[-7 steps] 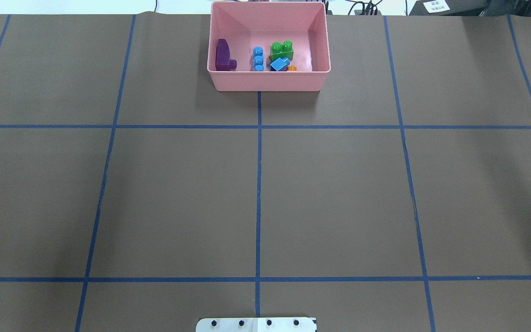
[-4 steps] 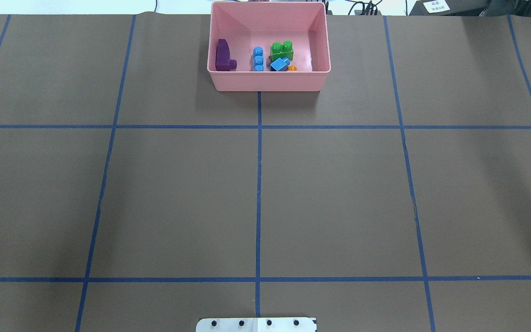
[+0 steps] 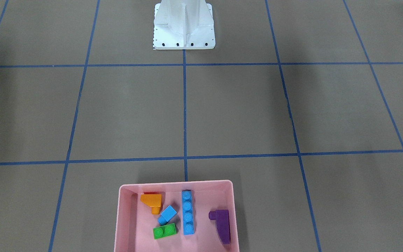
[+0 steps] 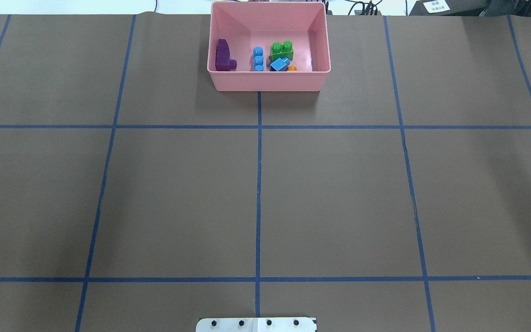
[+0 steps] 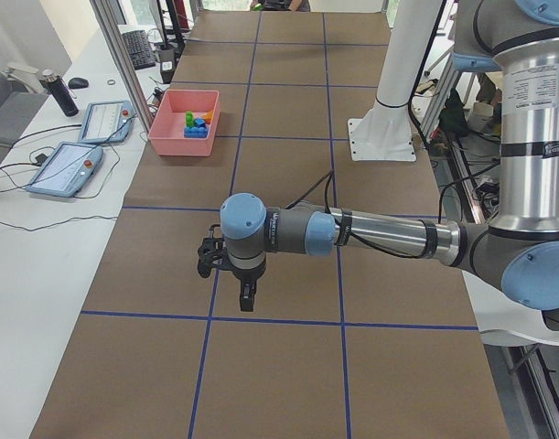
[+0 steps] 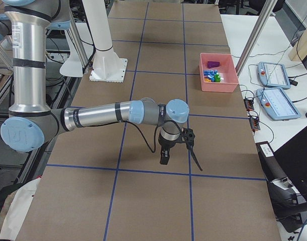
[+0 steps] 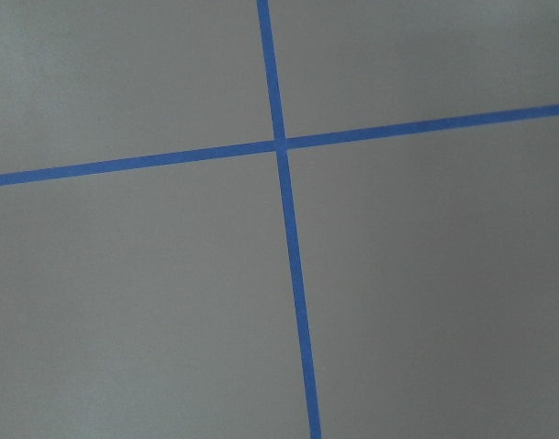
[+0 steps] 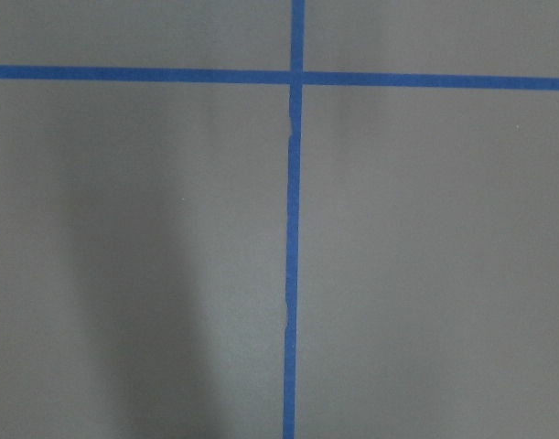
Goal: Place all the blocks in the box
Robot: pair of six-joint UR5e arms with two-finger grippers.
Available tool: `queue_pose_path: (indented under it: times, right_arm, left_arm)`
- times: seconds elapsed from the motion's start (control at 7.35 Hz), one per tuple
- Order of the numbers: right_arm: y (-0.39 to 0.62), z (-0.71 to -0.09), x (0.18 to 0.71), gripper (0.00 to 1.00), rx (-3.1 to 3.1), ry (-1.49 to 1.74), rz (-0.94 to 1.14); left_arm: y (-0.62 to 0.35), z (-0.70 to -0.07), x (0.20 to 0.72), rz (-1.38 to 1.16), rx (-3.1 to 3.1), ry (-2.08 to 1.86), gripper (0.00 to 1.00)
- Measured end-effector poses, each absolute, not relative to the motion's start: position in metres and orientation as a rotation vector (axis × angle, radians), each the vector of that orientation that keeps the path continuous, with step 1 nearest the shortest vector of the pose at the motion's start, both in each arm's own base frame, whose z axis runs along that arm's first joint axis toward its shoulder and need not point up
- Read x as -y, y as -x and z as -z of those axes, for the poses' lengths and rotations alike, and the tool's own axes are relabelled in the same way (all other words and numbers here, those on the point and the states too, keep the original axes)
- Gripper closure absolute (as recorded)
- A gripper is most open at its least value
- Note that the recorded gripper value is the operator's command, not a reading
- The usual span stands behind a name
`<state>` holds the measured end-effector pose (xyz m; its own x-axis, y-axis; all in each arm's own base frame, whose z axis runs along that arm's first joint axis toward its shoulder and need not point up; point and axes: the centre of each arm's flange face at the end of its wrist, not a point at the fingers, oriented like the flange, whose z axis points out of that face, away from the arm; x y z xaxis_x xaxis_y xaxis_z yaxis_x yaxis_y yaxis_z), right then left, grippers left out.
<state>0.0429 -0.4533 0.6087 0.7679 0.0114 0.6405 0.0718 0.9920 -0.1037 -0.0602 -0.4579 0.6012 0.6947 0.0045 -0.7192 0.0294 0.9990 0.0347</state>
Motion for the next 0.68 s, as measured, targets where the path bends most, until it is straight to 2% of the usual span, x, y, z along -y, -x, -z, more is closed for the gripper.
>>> queue_pose_path:
  times: [0.68]
  right_arm:
    - [-0.0433,-0.6245,0.4447,0.0,0.694,0.146,0.03]
  left_arm:
    - [0.0587,-0.5932,0.4638,0.008,-0.801,-0.062,0.0]
